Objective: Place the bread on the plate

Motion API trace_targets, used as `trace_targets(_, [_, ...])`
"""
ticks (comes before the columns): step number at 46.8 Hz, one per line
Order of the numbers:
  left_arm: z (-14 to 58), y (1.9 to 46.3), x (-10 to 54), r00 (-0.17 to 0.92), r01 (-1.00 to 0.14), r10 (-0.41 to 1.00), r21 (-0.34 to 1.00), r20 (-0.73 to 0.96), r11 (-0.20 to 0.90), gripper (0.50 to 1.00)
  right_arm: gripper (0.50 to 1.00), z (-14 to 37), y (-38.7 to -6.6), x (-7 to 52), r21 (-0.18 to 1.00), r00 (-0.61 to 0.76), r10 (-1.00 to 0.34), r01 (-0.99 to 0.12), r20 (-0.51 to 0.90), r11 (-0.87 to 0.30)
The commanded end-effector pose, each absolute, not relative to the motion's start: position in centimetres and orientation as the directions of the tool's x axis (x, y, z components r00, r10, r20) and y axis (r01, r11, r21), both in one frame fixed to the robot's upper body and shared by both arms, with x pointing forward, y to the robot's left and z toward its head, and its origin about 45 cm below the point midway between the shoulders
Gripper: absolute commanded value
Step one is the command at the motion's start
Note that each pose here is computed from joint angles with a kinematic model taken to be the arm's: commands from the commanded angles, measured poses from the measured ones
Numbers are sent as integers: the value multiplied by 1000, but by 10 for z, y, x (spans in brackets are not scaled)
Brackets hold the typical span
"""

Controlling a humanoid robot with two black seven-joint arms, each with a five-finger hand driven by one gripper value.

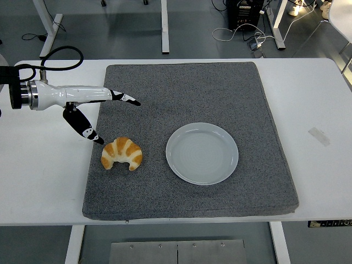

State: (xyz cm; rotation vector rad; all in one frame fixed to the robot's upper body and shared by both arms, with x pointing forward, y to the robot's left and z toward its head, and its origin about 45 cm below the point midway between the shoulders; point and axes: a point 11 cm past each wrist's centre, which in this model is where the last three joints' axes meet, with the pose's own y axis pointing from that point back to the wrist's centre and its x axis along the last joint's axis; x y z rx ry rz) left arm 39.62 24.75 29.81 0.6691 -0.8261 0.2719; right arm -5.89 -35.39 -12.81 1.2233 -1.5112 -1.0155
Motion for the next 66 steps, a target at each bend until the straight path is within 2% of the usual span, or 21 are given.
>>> trace_targets(1, [292,248,396,640,-484,-28,431,768,762,980,1000,-128,-354,-59,958,-91,-984,-232,151,168])
trace_targets(15, [256,239,385,614,-520,42,363,788,773,980,1000,-128,-354,-59,958,-91,-984,-232,151,168])
trace_targets(40, [221,245,370,644,-535,90,364,760,763,980,1000,-128,-354,-59,958,-91,-984,-232,151,168])
trace_targets(66, [196,236,373,594,-587,149,300,791,752,980,1000,-128,-354,-59,958,-91,-984,-232,151,168])
